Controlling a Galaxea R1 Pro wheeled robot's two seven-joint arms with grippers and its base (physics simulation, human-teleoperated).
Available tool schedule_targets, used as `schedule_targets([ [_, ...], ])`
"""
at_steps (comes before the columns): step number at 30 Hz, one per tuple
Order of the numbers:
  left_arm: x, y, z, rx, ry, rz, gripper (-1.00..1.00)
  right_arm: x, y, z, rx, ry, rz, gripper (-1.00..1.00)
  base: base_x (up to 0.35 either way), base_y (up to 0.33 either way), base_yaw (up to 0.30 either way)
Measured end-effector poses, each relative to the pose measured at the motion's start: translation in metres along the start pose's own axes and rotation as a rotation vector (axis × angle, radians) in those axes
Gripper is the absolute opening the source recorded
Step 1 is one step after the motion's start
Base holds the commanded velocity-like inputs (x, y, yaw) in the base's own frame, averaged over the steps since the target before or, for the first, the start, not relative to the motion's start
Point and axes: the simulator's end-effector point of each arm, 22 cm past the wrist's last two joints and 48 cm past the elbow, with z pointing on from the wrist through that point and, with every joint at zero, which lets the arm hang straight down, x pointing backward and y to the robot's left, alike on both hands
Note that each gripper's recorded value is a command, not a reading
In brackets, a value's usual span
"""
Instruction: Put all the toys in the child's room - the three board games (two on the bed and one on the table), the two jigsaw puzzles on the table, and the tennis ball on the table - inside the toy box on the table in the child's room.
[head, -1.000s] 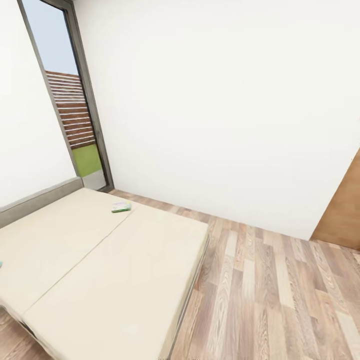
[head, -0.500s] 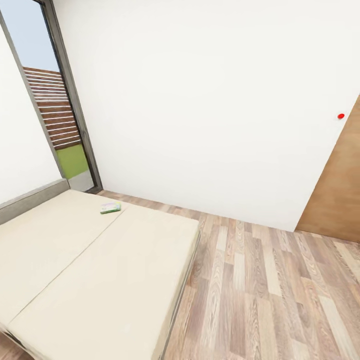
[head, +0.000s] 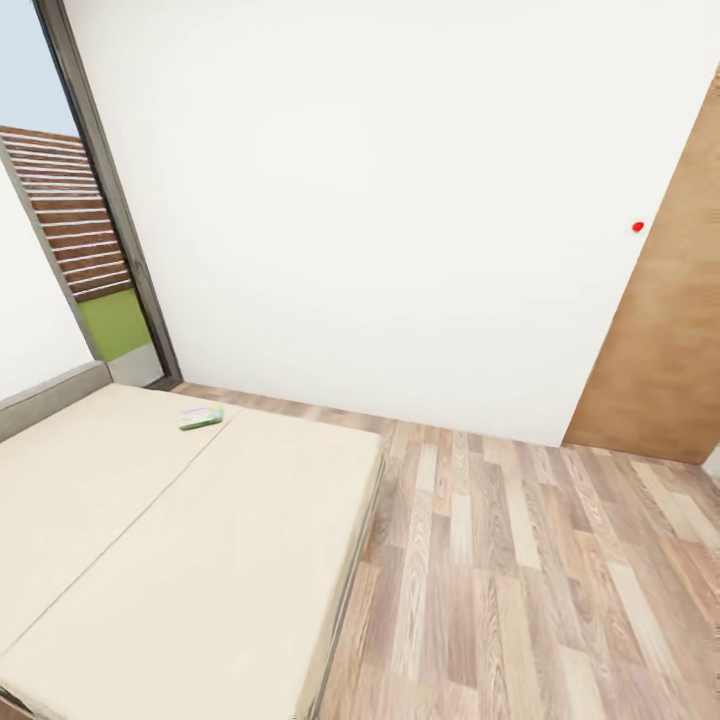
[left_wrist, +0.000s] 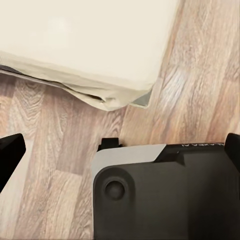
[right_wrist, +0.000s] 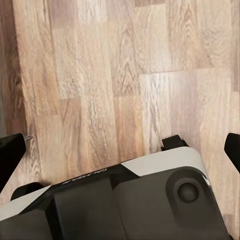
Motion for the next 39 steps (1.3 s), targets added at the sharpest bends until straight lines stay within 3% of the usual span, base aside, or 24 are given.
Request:
schedule_targets([
  [17, 0.0041, -0.0002, 0.0007, 0.000, 0.009, 0.002, 1.00, 0.0041, -0.0009, 0.0009, 0.003, 0.009, 0.000, 1.00, -0.019, 0.016, -0.159],
  [39, 0.0093, -0.0003, 0.0017, 0.001, 0.022, 0.001, 1.00, 0.0096, -0.0021, 0.0021, 0.007, 0.022, 0.000, 1.00, -0.076, 0.097, -0.159],
])
